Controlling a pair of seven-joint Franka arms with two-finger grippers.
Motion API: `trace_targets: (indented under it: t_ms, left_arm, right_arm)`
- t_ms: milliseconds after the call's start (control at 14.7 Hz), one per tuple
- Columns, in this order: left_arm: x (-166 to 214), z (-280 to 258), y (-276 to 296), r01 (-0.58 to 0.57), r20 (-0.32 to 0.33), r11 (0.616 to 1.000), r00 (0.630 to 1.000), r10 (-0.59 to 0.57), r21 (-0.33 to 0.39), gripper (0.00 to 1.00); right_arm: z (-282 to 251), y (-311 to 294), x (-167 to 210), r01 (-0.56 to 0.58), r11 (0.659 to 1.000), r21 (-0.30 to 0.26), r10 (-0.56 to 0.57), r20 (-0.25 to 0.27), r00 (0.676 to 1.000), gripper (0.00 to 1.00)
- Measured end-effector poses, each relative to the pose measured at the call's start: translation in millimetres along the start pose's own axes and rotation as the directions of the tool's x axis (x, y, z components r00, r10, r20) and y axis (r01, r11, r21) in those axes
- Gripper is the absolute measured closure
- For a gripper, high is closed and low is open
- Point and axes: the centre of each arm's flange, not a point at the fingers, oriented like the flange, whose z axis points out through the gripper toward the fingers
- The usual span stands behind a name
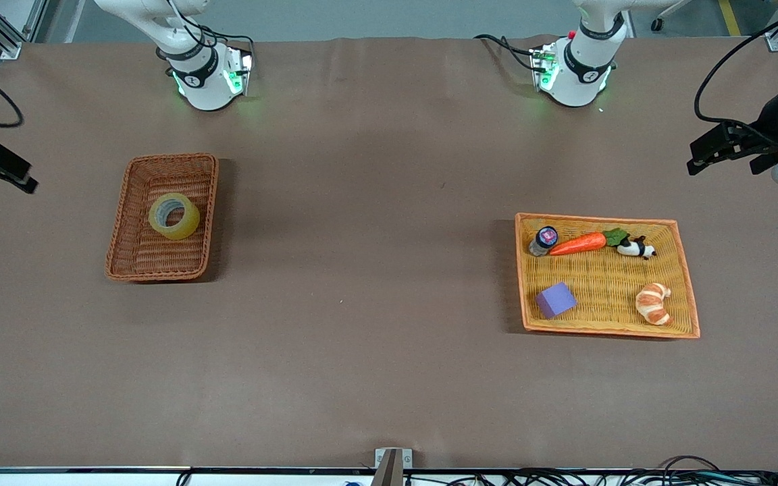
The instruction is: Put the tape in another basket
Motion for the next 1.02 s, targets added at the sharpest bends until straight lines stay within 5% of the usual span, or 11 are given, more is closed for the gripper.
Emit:
trace_targets:
  t_ms: [341, 1023]
  left_arm:
    - [0.0, -1.5, 0.1, -0.001, -0.003, 1.000, 1.000, 0.001, 0.000, 0.00]
    - [-0.5, -11.4, 0.3, -0.001, -0.025, 1.000, 1.000, 0.001, -0.002, 0.00]
  right_arm:
    - [6.6, -1.3, 3.1, -0.004, 1.000, 0.022, 0.003, 0.055, 0.998, 0.00]
    - [9.2, -2.5, 3.7, -0.002, 1.000, 0.020, 0.000, 0.067, 0.998, 0.00]
